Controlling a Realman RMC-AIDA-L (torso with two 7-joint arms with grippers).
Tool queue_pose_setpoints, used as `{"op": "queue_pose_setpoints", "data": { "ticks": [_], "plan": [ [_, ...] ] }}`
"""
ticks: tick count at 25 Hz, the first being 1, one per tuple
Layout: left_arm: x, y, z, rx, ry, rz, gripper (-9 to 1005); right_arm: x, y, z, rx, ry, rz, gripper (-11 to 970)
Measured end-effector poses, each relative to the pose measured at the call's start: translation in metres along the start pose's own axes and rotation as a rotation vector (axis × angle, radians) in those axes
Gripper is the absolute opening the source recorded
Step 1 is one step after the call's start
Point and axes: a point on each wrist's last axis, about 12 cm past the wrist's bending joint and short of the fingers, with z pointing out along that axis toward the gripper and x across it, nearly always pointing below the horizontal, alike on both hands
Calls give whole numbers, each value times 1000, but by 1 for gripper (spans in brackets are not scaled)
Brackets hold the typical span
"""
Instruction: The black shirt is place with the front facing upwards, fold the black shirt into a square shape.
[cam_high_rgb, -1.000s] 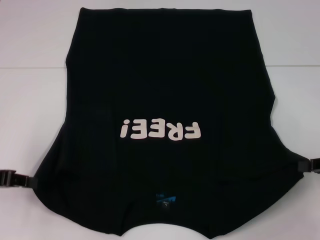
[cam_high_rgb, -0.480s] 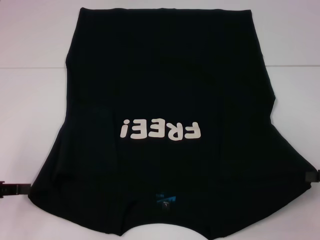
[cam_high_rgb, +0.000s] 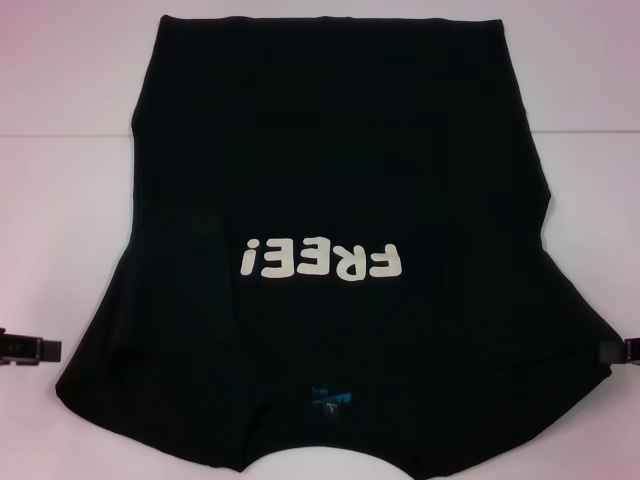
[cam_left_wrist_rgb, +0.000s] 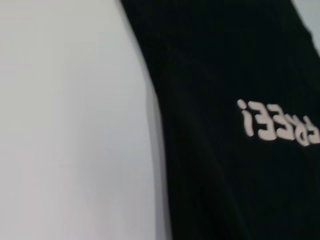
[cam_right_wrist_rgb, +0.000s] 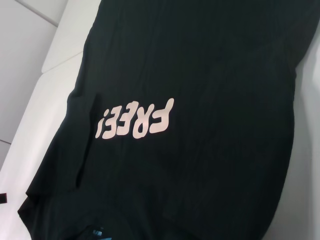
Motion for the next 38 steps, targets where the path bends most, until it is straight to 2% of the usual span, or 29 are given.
{"op": "queue_pose_setpoints", "data": {
  "ticks": [4,9,15,38],
  "plan": [
    [-7,-1,-1,-69,61,-4,331,0,1,2,-4,0,-2,20],
    [-11,-2,4,-113,105,-16,578,-1,2,5,-8,0,-9,20],
    [-15,-5,10,-117,128,-12,628,-5,5,6,-11,0,-19,20],
    [-18,-15,30,-85,202,14,620,-8,5,9,-2,-10,-25,20]
  ]
}}
